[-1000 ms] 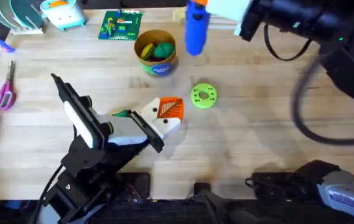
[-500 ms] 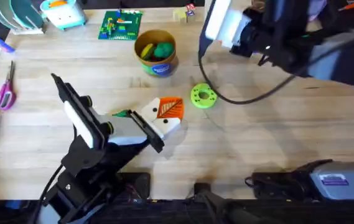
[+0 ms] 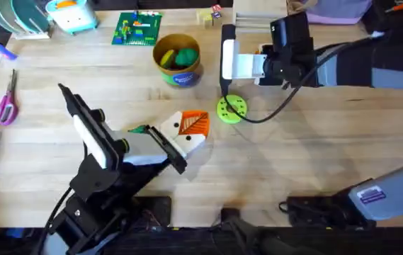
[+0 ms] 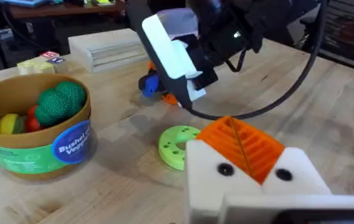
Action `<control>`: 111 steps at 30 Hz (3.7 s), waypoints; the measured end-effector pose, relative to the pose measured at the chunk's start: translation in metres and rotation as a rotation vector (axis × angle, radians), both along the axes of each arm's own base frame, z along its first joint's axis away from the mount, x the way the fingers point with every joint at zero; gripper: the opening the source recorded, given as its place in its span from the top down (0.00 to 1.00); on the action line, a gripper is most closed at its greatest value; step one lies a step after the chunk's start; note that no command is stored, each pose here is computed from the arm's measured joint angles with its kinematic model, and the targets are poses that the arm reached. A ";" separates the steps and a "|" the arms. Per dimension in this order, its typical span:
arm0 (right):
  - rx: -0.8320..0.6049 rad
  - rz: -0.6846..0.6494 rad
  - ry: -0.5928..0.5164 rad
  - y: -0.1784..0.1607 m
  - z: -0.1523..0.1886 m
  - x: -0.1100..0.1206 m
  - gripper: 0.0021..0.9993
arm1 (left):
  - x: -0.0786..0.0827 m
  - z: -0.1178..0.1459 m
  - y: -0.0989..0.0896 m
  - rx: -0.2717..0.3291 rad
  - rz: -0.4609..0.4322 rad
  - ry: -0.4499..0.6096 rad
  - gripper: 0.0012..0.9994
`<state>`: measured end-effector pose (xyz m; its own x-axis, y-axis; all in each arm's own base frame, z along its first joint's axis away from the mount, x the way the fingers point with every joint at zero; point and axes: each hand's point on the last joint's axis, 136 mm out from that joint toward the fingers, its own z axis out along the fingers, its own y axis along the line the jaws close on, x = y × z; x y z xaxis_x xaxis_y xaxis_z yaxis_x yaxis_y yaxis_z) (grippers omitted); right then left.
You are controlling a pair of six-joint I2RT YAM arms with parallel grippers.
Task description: Pick up the gripper from the table and insert it into the empty holder that is missing its gripper. Then pick up a screw, insert it into the mounting hole, and use the screwdriver to tighten it. Finally, clean up the table by picking up the vegetable and placing it into the bucket.
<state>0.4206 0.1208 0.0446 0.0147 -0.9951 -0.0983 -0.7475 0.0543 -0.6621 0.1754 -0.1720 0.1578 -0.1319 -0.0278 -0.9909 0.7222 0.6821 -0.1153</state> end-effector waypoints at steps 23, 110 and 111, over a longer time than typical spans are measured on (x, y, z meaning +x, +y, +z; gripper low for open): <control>0.492 -0.312 -0.193 0.020 0.134 -0.010 0.01 | 0.000 0.000 0.000 0.001 0.000 0.000 0.02; 0.812 -0.545 -0.155 0.008 0.177 -0.042 0.00 | 0.028 -0.121 0.195 1.147 0.296 0.990 0.01; 0.811 -0.546 -0.154 0.008 0.177 -0.042 0.01 | 0.028 -0.121 0.195 1.149 0.291 0.988 0.01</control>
<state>0.3788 0.1292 0.2212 -0.3561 -0.5015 -0.7885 -0.3940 0.8457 -0.3599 0.2038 0.0230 0.0372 -0.8520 0.5232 -0.0188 0.5074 0.8339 0.2172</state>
